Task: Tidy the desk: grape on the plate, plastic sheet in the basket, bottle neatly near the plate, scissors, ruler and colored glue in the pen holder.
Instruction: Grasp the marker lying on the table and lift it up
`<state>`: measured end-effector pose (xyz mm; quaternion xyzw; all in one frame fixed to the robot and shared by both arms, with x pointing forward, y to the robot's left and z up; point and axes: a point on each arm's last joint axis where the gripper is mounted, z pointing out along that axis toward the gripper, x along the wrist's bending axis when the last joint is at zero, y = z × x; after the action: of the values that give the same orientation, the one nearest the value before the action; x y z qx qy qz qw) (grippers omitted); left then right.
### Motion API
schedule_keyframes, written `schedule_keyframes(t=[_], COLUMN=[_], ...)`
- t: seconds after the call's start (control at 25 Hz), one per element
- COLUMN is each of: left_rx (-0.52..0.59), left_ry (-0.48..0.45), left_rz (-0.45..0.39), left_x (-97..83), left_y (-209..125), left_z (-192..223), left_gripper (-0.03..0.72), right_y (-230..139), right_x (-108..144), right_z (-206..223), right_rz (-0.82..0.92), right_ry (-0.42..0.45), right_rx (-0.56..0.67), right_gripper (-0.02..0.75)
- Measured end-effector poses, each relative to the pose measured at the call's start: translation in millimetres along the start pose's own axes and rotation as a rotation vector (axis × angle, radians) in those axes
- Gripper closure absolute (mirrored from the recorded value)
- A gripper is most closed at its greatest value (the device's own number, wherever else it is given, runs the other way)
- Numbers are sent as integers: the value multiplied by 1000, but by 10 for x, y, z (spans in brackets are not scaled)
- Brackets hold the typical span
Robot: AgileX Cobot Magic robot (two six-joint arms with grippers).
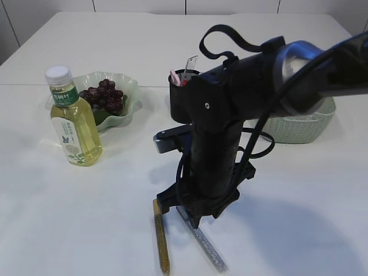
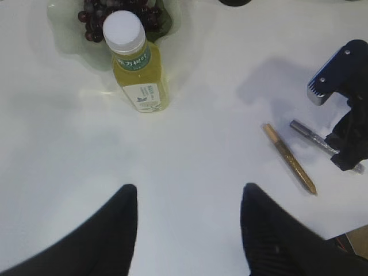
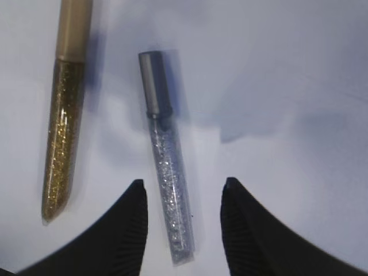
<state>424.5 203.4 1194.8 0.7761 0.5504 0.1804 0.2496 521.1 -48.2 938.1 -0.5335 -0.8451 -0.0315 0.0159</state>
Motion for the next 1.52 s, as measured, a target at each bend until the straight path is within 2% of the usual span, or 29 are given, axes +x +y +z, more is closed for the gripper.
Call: schedule_keyframes(t=[0.6,1.2,1.28,1.44,1.52], left_rx=[-2,-8,-9,-9,-9], left_ry=[11,41,42,42,42], left_rz=[4,13,14,14,14], left_x=[10,37,38,38,38], left_y=[2,8,8,8,8], left_z=[0,-1,-1,-1,-1], left_gripper=[272,272,272,272,272], right_y=[43,39,39,37,37], right_x=[63,62,62,61,63], right_z=[423,431,431,431,431], right_rz=[-28,-30,-30,-30,-28], right_ry=[-16,-17,-17,-18,-15], right_rx=[41,47,47,49,50], right_gripper=[393,393,410,532,569])
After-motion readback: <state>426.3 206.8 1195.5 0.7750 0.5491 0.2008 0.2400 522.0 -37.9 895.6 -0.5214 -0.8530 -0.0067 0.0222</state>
